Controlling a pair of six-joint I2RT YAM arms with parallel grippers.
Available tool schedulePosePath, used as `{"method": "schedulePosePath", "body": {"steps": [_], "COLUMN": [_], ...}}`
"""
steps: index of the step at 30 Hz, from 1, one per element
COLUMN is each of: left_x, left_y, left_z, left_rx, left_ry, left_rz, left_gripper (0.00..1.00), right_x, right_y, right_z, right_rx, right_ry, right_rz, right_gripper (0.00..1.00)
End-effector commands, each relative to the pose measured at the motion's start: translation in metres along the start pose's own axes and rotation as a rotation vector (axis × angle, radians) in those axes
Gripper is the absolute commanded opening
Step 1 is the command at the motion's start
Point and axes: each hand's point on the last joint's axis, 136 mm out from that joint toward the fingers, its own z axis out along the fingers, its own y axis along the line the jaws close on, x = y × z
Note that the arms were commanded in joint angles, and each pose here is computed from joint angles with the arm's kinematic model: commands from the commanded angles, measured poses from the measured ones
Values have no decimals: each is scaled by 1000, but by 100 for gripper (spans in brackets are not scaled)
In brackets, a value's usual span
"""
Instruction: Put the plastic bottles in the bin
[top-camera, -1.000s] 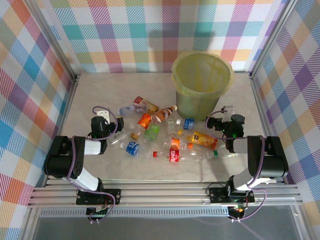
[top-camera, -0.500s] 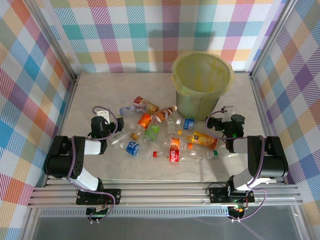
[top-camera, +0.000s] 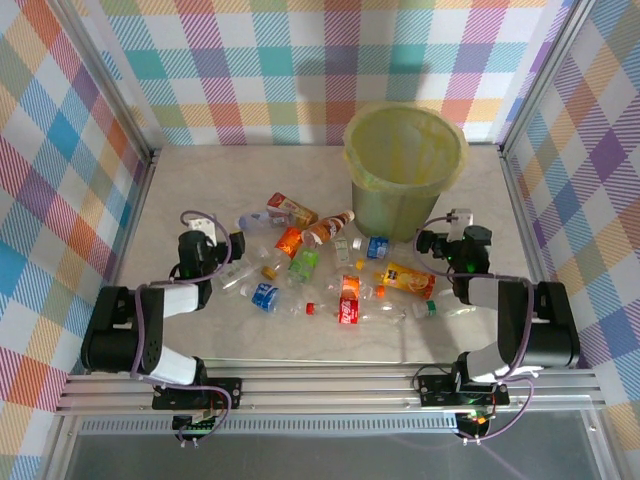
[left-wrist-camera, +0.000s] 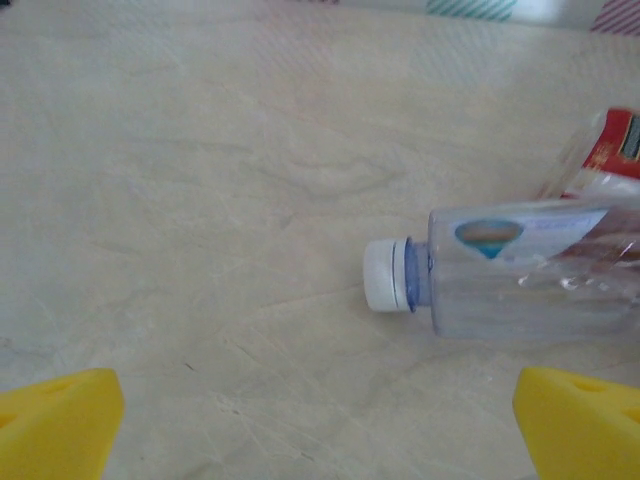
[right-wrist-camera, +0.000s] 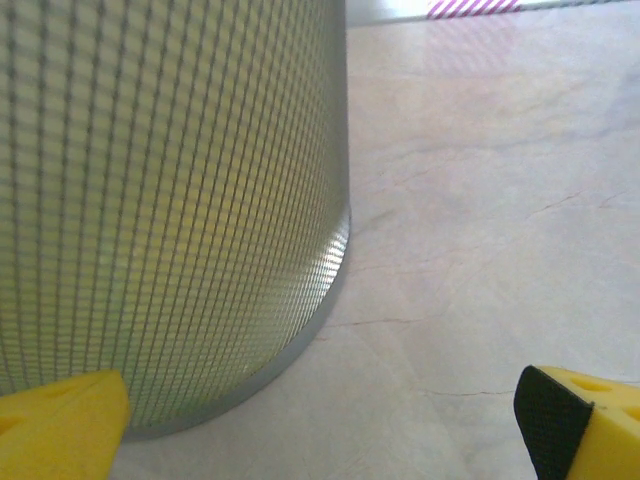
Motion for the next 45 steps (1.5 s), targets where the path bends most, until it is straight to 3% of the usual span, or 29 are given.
{"method": "schedulePosePath", "body": {"steps": [1,10,16,21,30,45], "left_x": [-24,-66,-81,-94,-99,-96], "left_y": [4,6,4,-6,-11,-16], "left_z": [-9,-36,-56,-65,-68,-67], "left_rx": [-24,-44,-29,29,63,91], "left_ry": [-35,-107,-126,-147,-167,-159], "left_rz": [-13,-82,-189,-229,-249,-245], "left_gripper": [100,100,100,100,100,100], "right_x": [-23,-39,2,41,91,109], "right_y": [-11,-49,-47,-31,-7,-18], "right_z": [-12,-78,-160,-203,-193,-154], "right_rx": [79,396,585,633,553,595], "right_ry": [-29,97,325,513,647,579], "right_rz": [36,313,616,726,861,969], "right_gripper": [100,100,100,100,100,100]}}
